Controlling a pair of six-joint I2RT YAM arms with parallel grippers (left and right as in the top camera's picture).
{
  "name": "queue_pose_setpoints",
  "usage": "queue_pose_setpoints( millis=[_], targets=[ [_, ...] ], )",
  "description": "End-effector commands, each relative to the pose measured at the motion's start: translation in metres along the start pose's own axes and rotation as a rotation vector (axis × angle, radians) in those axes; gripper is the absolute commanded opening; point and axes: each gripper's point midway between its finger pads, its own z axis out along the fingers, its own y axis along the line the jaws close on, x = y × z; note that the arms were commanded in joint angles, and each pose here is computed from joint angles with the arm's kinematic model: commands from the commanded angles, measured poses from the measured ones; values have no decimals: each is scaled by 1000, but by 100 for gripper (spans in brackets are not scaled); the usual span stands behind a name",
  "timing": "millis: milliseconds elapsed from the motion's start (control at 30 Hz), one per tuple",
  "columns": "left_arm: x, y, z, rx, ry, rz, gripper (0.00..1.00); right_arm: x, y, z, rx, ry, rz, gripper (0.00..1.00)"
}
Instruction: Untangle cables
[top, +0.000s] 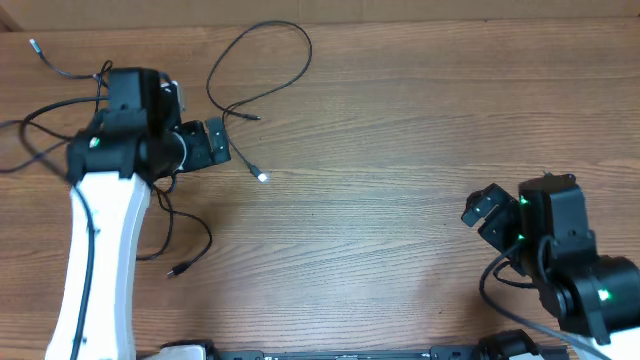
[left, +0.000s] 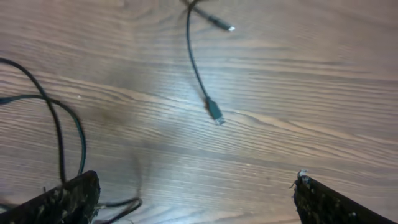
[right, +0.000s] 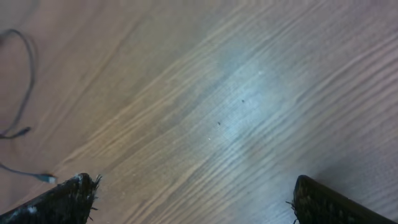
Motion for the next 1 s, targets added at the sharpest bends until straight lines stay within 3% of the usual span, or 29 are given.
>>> queue_pose_setpoints(
  millis=[0,300,467,567,800,967],
  targets=[
    [0,-9,-42,46,-125,68,99,-10,1,-12,-36,-78,-16,100],
    [64,11,-114,39,-459,129,99,-28,3,-20,-50,-176,1,100],
    [74,14,-150,49,-638,137,100,-42,17,-24,-108,-236,17,100],
    [87,17,-151,44,-619,135,100,-52,27,-28,-153,-276,28,100],
    [131,32,-126,0,-410,118,100,-65,40,-35,-209,-332,42,100],
    [154,37,-128,-9,-381,115,100,-64,39,-34,-207,-330,42,100]
  ],
)
